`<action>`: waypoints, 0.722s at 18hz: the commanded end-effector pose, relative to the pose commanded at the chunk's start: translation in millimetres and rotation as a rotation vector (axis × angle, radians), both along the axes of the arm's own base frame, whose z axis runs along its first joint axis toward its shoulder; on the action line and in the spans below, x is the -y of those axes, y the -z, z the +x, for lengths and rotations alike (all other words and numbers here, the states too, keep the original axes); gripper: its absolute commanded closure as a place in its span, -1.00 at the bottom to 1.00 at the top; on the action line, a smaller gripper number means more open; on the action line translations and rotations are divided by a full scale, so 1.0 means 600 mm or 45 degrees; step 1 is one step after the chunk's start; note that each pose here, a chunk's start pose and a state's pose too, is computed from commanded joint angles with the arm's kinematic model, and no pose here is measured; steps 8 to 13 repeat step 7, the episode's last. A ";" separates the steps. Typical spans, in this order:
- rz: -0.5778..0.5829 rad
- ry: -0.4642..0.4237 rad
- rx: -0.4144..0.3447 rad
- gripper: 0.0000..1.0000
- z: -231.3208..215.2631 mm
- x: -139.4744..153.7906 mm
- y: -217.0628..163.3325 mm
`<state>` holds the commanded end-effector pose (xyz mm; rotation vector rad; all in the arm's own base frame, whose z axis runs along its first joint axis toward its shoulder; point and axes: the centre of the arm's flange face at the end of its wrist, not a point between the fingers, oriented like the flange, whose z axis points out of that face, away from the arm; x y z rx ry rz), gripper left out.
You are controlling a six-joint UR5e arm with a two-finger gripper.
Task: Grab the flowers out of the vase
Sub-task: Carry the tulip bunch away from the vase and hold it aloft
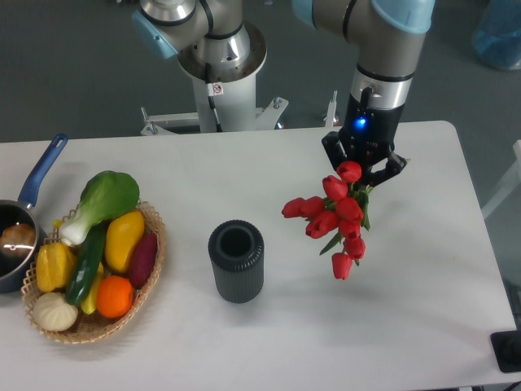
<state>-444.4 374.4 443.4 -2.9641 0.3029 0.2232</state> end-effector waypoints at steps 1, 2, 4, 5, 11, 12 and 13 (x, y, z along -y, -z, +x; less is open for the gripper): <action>-0.073 0.006 0.005 0.90 0.004 -0.003 -0.008; -0.141 0.017 0.025 0.90 0.004 -0.007 -0.005; -0.200 0.059 0.042 0.89 0.004 -0.011 0.004; -0.205 0.069 0.041 0.89 0.006 -0.013 0.007; -0.207 0.071 0.045 0.89 0.008 -0.013 0.009; -0.207 0.071 0.045 0.89 0.008 -0.013 0.009; -0.207 0.071 0.045 0.89 0.008 -0.013 0.009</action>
